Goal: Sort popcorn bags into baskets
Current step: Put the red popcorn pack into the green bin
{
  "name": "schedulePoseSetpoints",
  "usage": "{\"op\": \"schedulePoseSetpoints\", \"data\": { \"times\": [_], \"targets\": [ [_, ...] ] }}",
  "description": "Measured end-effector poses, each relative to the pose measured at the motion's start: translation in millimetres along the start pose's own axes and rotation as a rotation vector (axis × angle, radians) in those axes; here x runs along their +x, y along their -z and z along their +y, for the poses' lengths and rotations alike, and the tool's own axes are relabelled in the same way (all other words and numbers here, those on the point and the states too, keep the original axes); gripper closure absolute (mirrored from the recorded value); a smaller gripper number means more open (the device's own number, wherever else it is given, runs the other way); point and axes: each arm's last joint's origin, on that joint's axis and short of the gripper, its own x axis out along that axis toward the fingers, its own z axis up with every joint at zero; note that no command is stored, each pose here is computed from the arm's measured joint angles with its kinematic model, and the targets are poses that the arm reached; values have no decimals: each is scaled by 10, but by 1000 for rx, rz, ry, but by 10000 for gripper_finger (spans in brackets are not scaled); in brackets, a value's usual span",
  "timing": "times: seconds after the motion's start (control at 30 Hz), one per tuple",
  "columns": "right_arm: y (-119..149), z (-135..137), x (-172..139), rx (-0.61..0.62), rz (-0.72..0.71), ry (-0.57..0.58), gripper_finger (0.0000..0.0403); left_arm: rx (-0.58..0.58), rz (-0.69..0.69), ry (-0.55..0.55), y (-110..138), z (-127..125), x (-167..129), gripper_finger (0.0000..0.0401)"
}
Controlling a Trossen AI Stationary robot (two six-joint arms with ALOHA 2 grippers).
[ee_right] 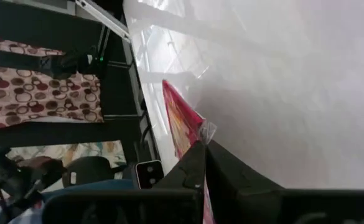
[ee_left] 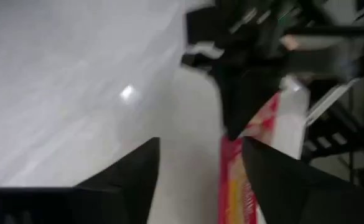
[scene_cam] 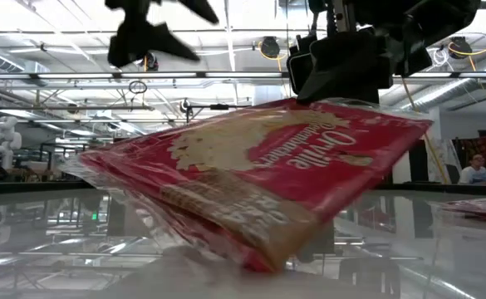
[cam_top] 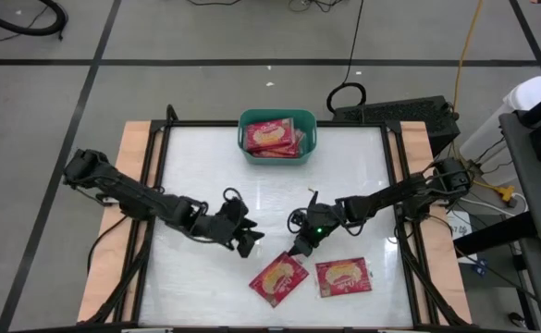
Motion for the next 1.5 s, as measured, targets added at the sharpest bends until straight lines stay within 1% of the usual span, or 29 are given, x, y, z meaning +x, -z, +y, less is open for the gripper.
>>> {"op": "schedulePoseSetpoints", "data": {
  "times": [0.07, 0.13, 0.23, 0.27, 0.3, 0.4, 0.47, 0.57, 0.67, 0.73, 0.83, 0.97, 1.0, 1.03, 1.13, 1.23, 1.4, 1.5],
  "targets": [
    [-30, 1, -27, 2, -10, -1, 402, -8, 49, 1, 0, 42, 85, 142],
    [-62, 8, -57, -3, -23, -6, 403, -2, 90, 49, -5, 50, 211, 113],
    [-118, 25, -110, -23, -48, -17, 403, 56, 137, 122, 26, 49, 392, 82],
    [-133, 31, -130, -35, -55, -19, 403, 66, 139, 164, 22, 35, 459, 77],
    [-147, 30, -144, -47, -60, -18, 403, 71, 146, 184, 26, 37, 514, 74],
    [-195, 28, -181, -83, -78, -22, 403, 51, 175, 168, 64, 117, 694, 79],
    [-206, 29, -200, -104, -84, -18, 403, 46, 195, 139, 83, 191, 790, 94],
    [-228, 28, -226, -120, -90, -16, 403, 63, 213, 206, 76, 219, 915, 127],
    [-244, 24, -235, -143, -96, -16, 403, 89, 226, 268, 78, 237, 1011, 170],
    [-258, 23, -241, -144, -102, -20, 403, 111, 237, 283, 70, 271, 1055, 208],
    [-274, 18, -249, -142, -108, -20, 403, 130, 233, 295, 31, 303, 1075, 276],
    [-297, 12, -272, -138, -84, -38, 403, 123, 252, 334, -29, 332, 1079, 371],
    [-303, 13, -279, -137, -78, -46, 403, 115, 256, 350, -48, 336, 1079, 383],
    [-312, 15, -289, -131, -74, -52, 403, 106, 260, 363, -62, 339, 1081, 388],
    [-334, 39, -341, -122, -75, -67, 402, 90, 262, 386, -91, 343, 1083, 384],
    [-353, 102, -452, -126, -97, -77, 391, 92, 254, 395, -122, 321, 1035, 391],
    [-368, 179, -710, -110, -136, -51, 344, 113, 197, 438, -258, 233, 834, 393],
    [-371, 247, -912, -119, -211, -30, 314, 124, 139, 435, -376, 197, 661, 396]
  ]
}}
